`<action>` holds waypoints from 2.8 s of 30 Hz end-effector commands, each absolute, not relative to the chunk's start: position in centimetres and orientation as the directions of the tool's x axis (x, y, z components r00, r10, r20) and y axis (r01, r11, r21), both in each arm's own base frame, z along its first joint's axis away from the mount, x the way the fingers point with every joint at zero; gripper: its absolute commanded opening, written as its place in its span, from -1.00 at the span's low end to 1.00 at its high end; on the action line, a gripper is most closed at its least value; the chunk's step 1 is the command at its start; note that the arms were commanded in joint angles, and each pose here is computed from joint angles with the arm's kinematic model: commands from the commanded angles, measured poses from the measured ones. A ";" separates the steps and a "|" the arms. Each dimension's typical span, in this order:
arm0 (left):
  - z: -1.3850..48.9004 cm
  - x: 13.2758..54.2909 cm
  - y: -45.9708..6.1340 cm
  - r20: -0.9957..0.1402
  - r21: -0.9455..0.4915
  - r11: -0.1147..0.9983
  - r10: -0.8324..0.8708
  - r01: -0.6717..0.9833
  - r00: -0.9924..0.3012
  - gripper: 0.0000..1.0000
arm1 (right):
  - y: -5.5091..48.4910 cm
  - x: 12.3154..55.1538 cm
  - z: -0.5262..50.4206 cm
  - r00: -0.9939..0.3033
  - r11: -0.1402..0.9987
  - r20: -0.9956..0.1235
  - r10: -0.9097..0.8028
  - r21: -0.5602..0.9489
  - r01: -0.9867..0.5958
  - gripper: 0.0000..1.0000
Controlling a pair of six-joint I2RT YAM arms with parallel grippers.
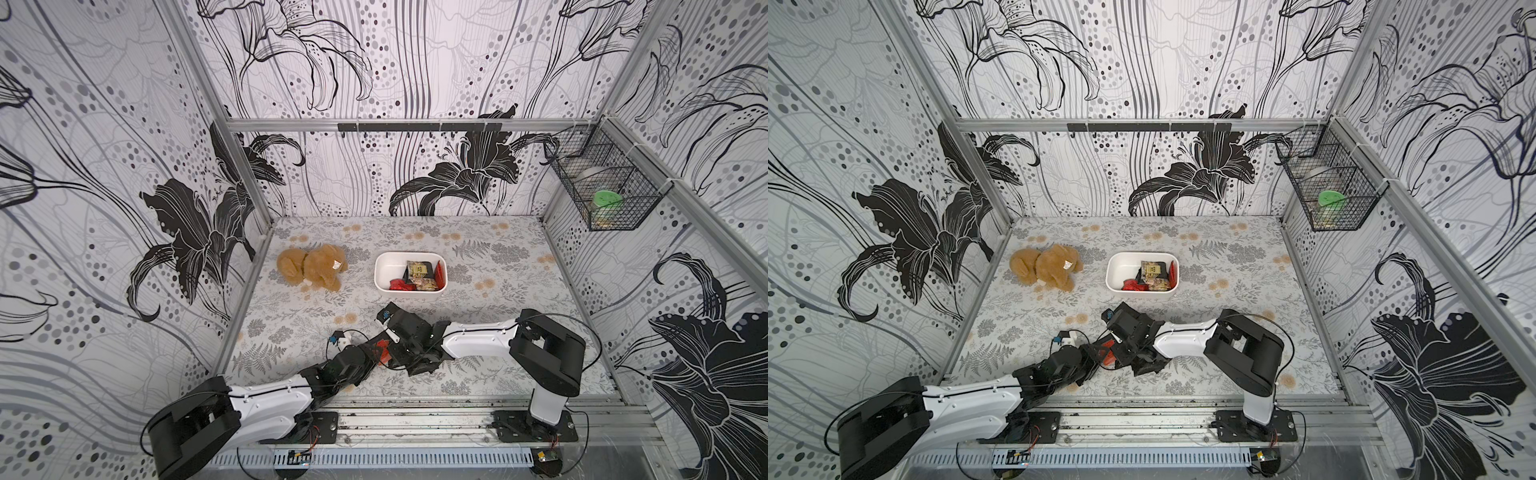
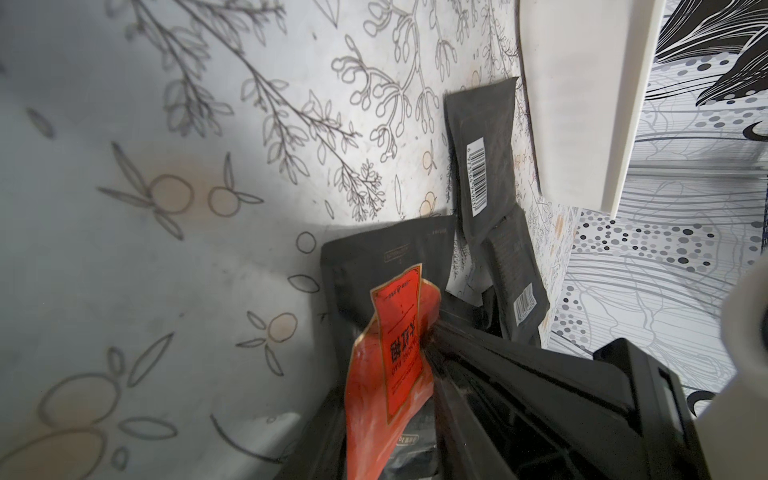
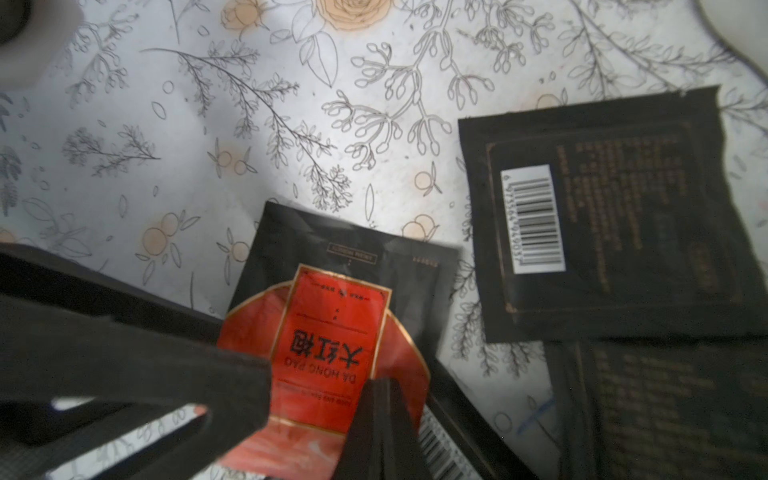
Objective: Put the tea bags into the storage box
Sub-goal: Pick up the tea bag from the center of the board, then place the tea bag in the storage box.
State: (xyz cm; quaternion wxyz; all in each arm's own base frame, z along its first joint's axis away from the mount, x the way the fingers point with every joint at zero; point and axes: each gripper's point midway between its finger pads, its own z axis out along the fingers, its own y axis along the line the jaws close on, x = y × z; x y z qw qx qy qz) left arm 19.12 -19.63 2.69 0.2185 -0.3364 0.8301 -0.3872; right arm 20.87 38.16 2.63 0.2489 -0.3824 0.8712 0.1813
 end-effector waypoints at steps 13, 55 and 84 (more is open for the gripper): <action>3.2 19.6 -20.4 -0.123 -0.792 0.488 -0.715 -0.366 -0.688 -0.62 | 38.3 19.8 3.7 -0.573 0.609 -0.590 -0.568 0.167 -0.776 -1.00; 17.4 43.2 -33.4 -0.586 -0.457 0.890 -0.289 0.014 -0.757 -1.00 | 17.9 29.7 10.0 -0.730 0.750 -0.610 0.308 0.628 -0.208 -0.24; 19.5 44.5 -19.5 -0.694 -0.340 0.906 -0.423 -0.252 -0.583 0.29 | 19.6 28.9 11.5 -0.716 0.698 -0.650 0.255 0.636 -0.328 -0.27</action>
